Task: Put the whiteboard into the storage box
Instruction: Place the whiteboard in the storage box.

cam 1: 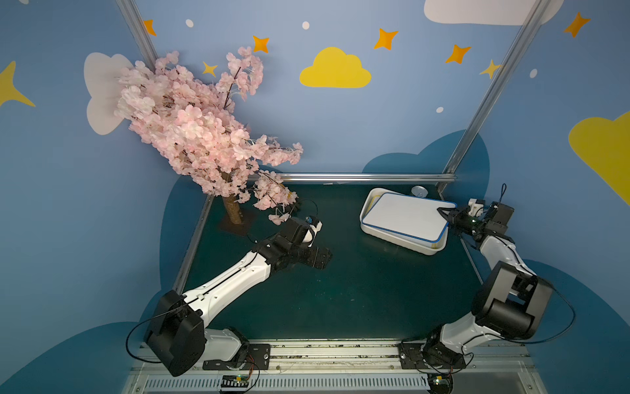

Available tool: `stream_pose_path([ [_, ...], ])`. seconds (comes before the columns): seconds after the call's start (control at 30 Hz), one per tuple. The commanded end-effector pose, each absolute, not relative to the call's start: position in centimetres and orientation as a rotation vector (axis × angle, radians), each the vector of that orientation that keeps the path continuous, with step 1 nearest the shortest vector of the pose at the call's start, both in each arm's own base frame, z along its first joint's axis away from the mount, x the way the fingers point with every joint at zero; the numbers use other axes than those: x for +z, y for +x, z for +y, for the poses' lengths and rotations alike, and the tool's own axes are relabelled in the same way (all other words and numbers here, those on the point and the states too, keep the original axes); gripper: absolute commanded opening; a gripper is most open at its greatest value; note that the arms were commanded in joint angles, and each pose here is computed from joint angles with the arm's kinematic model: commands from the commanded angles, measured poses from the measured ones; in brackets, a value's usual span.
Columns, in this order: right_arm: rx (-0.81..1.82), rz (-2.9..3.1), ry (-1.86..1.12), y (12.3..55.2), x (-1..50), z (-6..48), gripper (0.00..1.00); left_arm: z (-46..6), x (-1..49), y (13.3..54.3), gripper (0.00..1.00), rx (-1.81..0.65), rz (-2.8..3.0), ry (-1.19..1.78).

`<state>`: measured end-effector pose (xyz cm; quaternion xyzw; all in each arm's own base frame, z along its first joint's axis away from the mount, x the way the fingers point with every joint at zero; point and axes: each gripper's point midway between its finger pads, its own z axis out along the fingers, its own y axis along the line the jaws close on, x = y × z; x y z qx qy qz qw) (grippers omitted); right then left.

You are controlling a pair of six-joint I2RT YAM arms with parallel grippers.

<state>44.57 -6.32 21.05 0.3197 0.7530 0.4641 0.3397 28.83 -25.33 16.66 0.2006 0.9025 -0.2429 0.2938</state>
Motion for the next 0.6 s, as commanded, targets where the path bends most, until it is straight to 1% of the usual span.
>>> stream_pose_path([
  [0.0,1.203,1.929,0.610,46.0,24.7,-6.3,0.00,-25.7,17.1,28.8,1.00,-0.655,2.387,0.567],
  [0.1,1.183,1.944,0.609,47.4,23.7,-7.4,0.00,-25.7,17.2,28.9,1.00,-0.647,2.383,0.566],
  [0.33,1.193,1.944,0.569,49.9,21.9,-7.9,0.00,-25.9,16.8,29.0,1.00,-0.649,2.394,0.573],
  [0.57,1.221,1.980,0.542,51.5,20.0,-6.3,0.00,-25.7,16.7,29.2,1.00,-0.632,2.396,0.572],
])
